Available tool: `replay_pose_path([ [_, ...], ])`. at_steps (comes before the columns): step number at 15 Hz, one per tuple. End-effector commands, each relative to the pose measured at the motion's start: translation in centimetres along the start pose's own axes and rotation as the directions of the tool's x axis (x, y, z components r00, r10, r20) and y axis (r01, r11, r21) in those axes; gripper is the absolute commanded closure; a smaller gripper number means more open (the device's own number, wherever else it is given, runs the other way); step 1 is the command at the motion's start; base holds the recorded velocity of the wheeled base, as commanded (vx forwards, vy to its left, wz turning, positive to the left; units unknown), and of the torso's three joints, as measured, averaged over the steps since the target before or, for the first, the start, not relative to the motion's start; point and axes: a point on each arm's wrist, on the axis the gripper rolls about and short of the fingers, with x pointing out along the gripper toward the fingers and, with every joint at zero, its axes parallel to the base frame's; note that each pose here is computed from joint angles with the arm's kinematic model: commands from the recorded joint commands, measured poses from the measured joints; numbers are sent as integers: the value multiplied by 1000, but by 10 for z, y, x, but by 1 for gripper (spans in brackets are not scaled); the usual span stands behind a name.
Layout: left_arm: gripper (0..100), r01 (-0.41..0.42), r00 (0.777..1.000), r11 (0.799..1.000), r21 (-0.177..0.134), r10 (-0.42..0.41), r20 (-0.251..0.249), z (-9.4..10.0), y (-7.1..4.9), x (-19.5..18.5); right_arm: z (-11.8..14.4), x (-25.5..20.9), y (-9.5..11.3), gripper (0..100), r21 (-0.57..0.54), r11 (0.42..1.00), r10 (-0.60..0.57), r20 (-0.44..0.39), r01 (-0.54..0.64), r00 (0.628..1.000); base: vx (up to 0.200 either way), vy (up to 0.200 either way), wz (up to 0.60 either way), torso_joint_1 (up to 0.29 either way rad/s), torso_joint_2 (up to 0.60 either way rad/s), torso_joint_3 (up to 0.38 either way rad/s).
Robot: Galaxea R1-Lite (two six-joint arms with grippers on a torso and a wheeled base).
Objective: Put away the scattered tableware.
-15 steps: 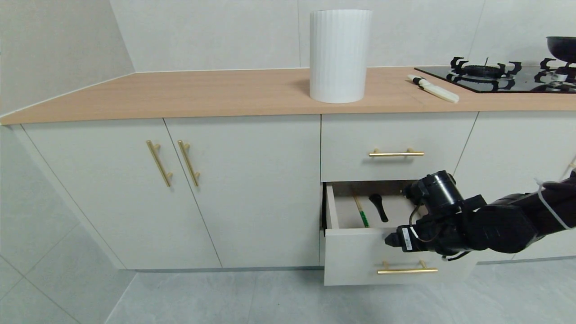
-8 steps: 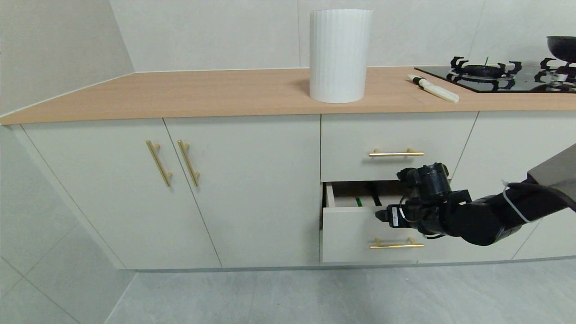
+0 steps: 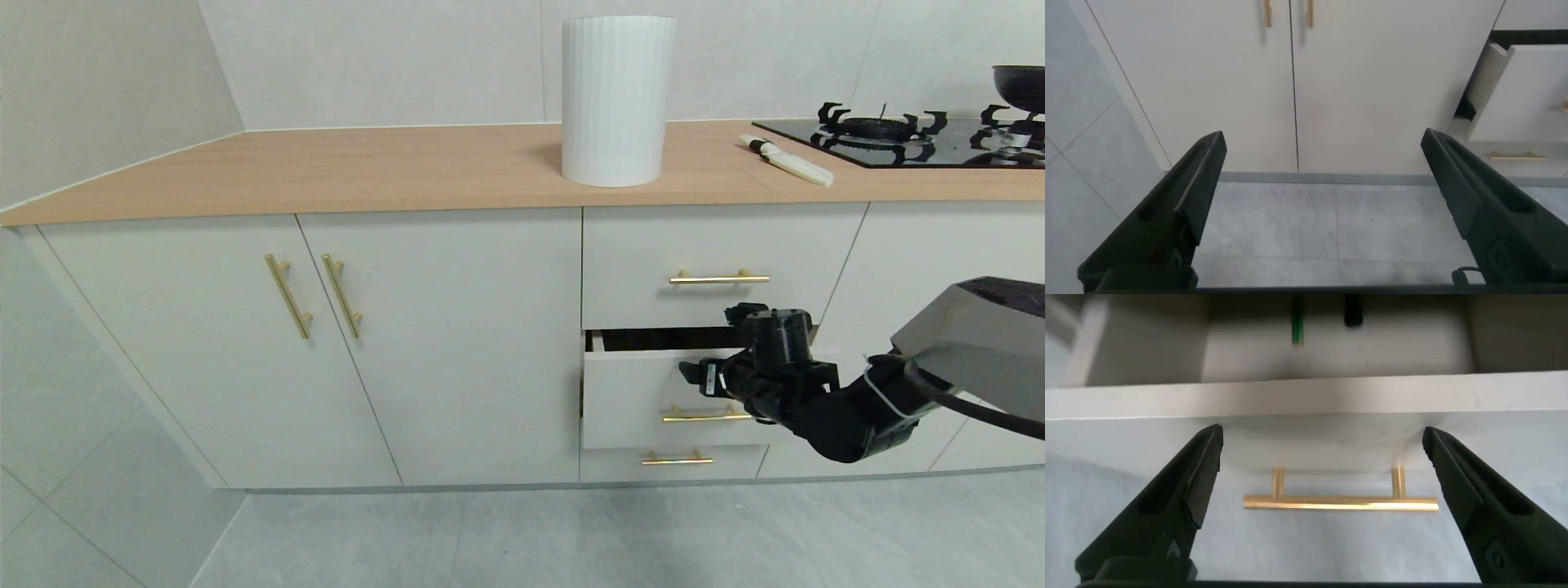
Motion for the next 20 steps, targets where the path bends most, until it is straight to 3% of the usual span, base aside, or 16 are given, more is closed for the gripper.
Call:
replay_pose_path([
  [1,0,-1,1000,1000,-1,1,-1,0,0,0,-10,13,-7,0,7,1000,-24,2,24,1000,0,0,0,0,0,0],
  [6,0,-1,1000,1000,-1,1,-1,0,0,0,-10,27,-7,0,30,998,-49,69,47,996,0,0,0,0,0,0],
  [20,0,1,1000,1000,-1,-1,-1,0,0,0,-1,49,-13,0,99,991,-107,141,94,984,0,0,0,0,0,0],
])
